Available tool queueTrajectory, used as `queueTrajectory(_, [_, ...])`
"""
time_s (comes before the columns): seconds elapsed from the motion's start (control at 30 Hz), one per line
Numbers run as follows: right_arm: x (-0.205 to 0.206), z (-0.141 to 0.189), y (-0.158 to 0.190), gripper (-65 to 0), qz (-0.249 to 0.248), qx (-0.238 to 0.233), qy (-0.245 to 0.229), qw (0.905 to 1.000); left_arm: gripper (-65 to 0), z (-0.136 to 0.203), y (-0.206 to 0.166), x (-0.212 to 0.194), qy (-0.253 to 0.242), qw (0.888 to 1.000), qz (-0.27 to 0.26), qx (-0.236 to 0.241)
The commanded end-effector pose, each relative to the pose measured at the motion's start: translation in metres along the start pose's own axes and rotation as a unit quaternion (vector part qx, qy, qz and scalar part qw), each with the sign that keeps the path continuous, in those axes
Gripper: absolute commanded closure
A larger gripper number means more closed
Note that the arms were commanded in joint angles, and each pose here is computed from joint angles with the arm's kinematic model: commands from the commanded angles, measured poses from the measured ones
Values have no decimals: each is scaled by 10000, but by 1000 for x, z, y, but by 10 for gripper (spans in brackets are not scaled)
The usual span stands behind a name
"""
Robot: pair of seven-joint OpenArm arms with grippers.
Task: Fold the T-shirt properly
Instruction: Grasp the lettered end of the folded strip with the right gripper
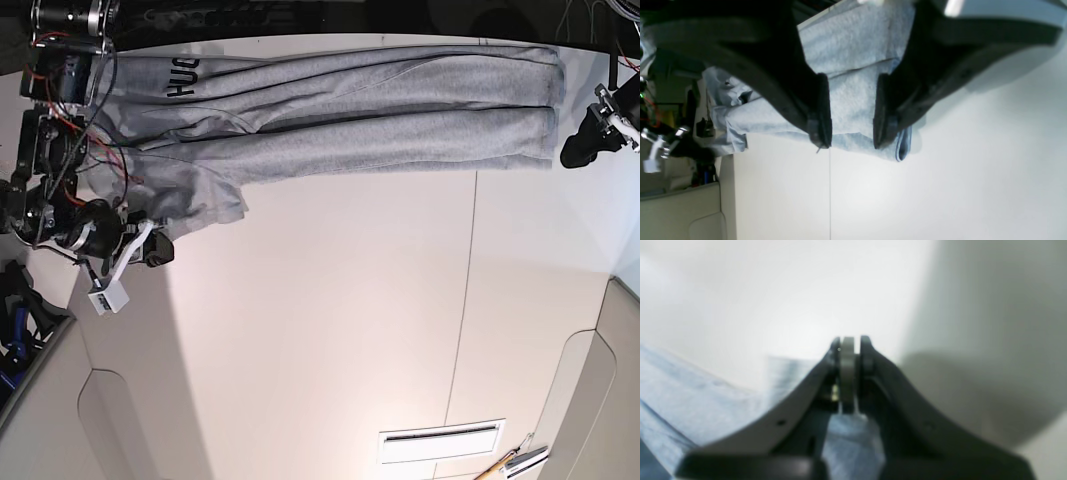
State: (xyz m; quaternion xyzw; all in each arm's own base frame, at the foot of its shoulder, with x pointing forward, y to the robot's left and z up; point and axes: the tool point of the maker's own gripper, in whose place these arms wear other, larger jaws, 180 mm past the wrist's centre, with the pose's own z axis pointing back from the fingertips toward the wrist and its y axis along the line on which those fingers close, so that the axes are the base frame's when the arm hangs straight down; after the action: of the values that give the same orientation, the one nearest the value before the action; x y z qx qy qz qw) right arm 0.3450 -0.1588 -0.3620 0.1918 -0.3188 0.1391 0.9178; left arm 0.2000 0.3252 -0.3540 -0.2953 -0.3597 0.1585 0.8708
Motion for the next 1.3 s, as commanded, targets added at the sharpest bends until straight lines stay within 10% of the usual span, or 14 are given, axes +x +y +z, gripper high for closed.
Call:
queueTrajectory(0.0, [5, 9, 8, 0, 184, 29, -171, 9997, -245, 5, -6, 17, -192, 9996, -176, -72])
queueTrajectory(0.43, [-77, 65, 120, 0, 569, 416, -85, 9975, -245, 5, -5, 18, -225, 9996, -180, -66])
queueTrajectory(0.97, [-107, 76, 134, 0, 442, 506, 212, 9975, -245, 5, -6, 18, -229, 9996, -177, -72])
queueTrajectory(1.13, [-102, 76, 135, -293, 438, 513, 59, 9977, -245, 5, -6, 20, -267, 9995, -177, -72])
queueTrajectory(1.27, [-95, 75, 134, -297, 449, 512, -88, 9976, -245, 5, -6, 21, -301, 9994, -176, -73])
